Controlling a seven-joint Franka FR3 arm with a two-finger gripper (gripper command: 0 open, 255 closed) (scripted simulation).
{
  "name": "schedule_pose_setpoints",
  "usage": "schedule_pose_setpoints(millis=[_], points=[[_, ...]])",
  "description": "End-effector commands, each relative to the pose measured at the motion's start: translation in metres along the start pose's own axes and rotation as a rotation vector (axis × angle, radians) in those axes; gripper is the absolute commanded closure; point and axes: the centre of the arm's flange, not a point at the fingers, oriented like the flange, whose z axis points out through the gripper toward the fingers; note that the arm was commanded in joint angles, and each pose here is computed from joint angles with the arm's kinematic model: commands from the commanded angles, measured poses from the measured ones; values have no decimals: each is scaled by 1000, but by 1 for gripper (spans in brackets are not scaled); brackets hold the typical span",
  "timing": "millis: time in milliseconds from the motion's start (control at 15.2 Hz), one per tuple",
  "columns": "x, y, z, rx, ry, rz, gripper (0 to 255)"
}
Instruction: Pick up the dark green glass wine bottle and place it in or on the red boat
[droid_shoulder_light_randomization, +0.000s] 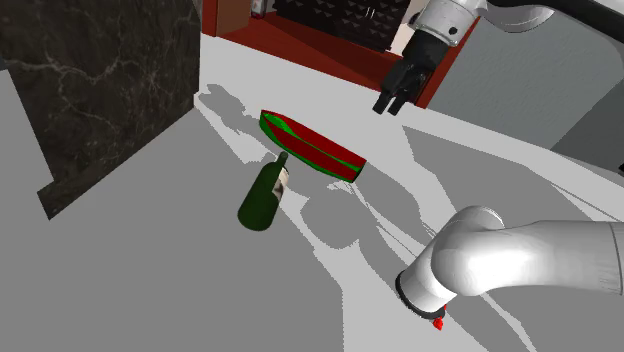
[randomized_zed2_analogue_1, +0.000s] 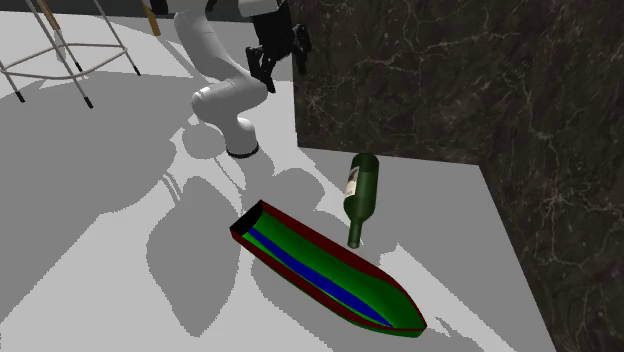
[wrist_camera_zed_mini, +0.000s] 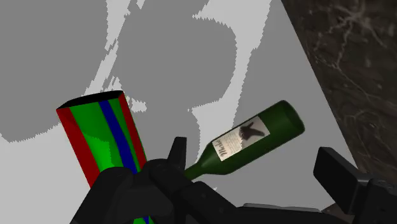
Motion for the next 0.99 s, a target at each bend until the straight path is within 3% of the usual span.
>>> schedule_pose_setpoints(millis=[0, 924], points=[[0, 0, 0, 0, 0, 0, 0], [136, -34, 139, -99, -91, 498, 0]])
